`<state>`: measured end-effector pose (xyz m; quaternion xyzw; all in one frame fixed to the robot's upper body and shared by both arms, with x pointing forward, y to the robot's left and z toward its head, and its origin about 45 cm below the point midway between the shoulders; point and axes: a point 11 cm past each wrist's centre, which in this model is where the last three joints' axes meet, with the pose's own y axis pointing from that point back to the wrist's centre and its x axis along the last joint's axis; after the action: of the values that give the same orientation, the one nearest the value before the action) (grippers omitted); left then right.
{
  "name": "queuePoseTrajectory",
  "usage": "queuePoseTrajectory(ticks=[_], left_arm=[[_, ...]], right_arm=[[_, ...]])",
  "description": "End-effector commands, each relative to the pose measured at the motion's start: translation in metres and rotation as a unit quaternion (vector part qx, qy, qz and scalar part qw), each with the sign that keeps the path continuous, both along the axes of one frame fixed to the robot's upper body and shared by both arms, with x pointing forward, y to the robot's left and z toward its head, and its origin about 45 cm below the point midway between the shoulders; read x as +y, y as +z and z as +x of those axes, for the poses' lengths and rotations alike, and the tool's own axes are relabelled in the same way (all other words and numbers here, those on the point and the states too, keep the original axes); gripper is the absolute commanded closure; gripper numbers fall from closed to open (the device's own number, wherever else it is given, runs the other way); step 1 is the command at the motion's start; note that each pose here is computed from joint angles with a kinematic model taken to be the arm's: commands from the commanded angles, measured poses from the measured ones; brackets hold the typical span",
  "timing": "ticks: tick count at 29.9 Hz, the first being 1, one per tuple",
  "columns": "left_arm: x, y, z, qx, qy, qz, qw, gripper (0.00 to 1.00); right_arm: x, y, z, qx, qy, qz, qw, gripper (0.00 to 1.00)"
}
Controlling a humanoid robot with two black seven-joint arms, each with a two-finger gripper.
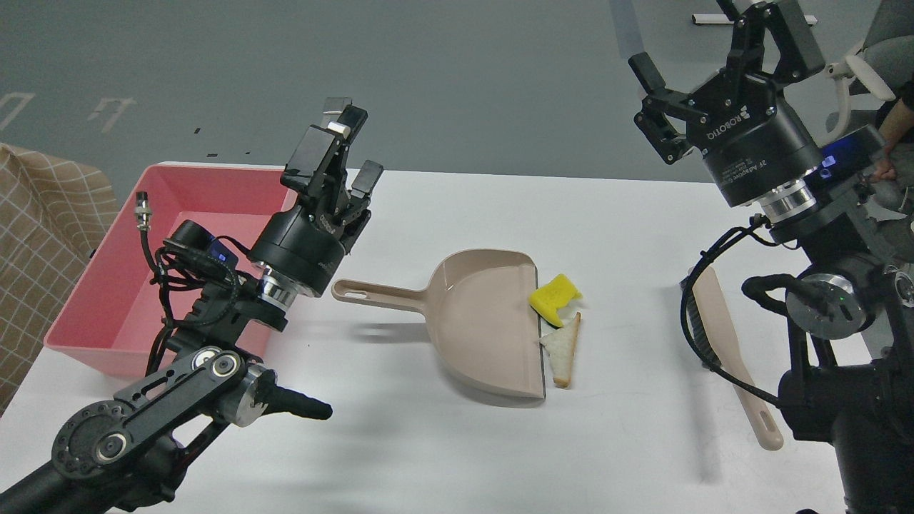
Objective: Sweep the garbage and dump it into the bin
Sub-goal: 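Lower the left gripper toward the beige dustpan handle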
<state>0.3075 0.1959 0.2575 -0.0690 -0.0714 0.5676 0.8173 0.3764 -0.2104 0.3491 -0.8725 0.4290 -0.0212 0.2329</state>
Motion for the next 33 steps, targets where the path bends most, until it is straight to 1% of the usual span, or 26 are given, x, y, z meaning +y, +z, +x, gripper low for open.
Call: queuePoseTrajectory(ticks=[1, 8, 15, 29, 33], left_arm=[[0.002, -0.018, -0.016, 0.030, 0.004, -0.006, 1.000, 0.02], [0.011, -0.052, -0.044, 0.069, 0.040, 0.009, 0.997, 0.02], [0.014, -0.056, -0.048, 0.074, 0.047, 0.012, 0.996, 0.02], [0.023, -0.074, -0.075, 0.078, 0.055, 0.005, 0.995, 0.02], [0.025, -0.081, -0.083, 0.092, 0.058, 0.006, 0.994, 0.02]], right_arm=[[0.000, -0.002, 0.000, 0.002, 0.000, 0.000, 1.000, 0.00], [-0.002, -0.006, 0.000, 0.009, -0.003, 0.000, 1.000, 0.00], [-0.003, -0.009, 0.001, 0.013, -0.004, 0.000, 1.000, 0.00], [-0.004, -0.012, 0.000, 0.017, -0.006, 0.001, 1.000, 0.00], [-0.005, -0.014, 0.000, 0.019, -0.007, 0.001, 1.000, 0.00]])
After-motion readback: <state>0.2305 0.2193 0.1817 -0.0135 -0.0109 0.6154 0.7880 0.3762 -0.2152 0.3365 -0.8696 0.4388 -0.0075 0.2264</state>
